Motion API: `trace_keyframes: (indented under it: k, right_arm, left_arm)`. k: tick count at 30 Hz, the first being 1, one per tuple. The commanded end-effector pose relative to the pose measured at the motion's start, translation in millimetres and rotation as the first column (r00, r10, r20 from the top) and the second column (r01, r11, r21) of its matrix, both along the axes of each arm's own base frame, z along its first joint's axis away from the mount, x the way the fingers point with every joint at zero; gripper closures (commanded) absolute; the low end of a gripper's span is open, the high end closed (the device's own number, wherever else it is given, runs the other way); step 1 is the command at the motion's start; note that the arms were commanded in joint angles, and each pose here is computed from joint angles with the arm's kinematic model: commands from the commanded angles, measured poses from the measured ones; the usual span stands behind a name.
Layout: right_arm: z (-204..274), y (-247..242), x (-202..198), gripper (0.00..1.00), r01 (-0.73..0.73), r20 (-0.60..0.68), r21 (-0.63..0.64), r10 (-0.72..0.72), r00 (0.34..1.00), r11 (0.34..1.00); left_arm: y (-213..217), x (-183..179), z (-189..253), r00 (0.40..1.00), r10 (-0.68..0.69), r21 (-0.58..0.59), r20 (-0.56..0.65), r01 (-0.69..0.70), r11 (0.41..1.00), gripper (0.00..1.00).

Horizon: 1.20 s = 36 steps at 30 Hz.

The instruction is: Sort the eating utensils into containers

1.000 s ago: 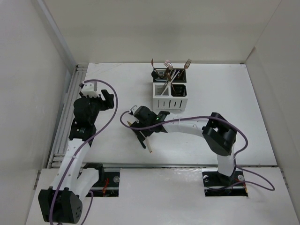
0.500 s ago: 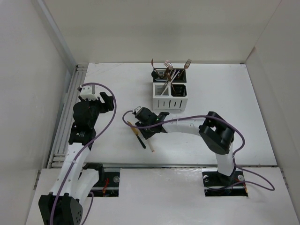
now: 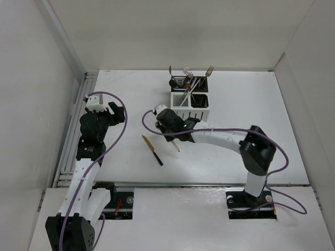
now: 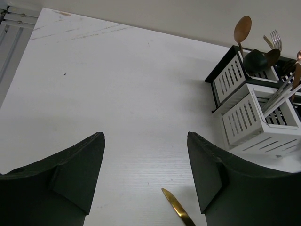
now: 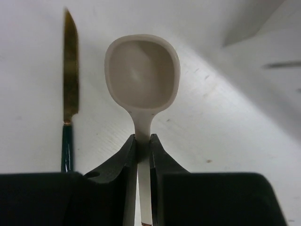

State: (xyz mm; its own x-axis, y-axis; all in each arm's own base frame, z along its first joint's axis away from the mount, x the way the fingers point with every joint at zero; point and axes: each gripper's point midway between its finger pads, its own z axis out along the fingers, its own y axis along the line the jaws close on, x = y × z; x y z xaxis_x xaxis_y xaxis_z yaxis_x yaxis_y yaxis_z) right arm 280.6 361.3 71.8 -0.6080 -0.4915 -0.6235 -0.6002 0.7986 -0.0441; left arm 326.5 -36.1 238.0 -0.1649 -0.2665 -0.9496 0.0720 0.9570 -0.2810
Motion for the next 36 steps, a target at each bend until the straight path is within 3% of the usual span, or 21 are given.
trace_keyframes:
  k: [1,3,5,8,9,11,14,19,29,36]
  right_arm:
    - [168,18,45,1.0,-0.097,0.374,0.241,0.0,0.927,0.966]
    - [247,6,60,1.0,-0.17,0.536,0.335,-0.039,0.843,0.927]
    - [325,-36,93,1.0,-0.168,0.645,0.469,-0.206,0.736,0.867]
    - [367,-94,136,1.0,-0.204,0.719,0.543,-0.326,0.613,0.815]
    - [400,-109,140,1.0,-0.273,0.776,0.56,-0.381,0.502,0.782]
    - [407,-135,162,1.0,-0.285,0.81,0.547,-0.412,0.417,0.787]
    - [390,-153,207,1.0,-0.245,0.801,0.555,-0.43,0.416,0.795]
    - [374,-164,252,1.0,-0.316,0.799,0.579,-0.447,0.403,0.751]
    - [367,-109,269,1.0,-0.455,0.843,0.512,-0.324,0.431,0.729]
    - [321,-62,280,1.0,-0.475,0.821,0.508,-0.236,0.52,0.719]
  left_arm:
    - [3,5,8,0.999,0.001,-0.017,0.044,0.0,1.0,0.32]
    - [6,8,7,0.999,0.006,-0.018,0.041,-0.005,1.0,0.32]
    - [13,11,8,0.999,0.021,-0.019,0.049,-0.02,1.0,0.32]
    - [14,15,11,0.998,0.018,-0.029,0.057,-0.016,0.999,0.32]
    - [18,17,7,0.999,0.028,-0.03,0.043,-0.027,0.999,0.32]
    - [22,21,8,0.998,0.038,-0.03,0.045,-0.036,0.999,0.32]
    - [22,29,3,0.999,0.038,-0.03,0.019,-0.037,0.999,0.32]
    - [20,53,-2,1.0,0.009,-0.015,-0.027,-0.009,1.0,0.32]
    - [23,94,-6,0.999,-0.004,0.011,-0.032,0.005,1.0,0.32]
    - [24,102,-15,0.999,-0.006,0.019,-0.048,0.006,1.0,0.32]
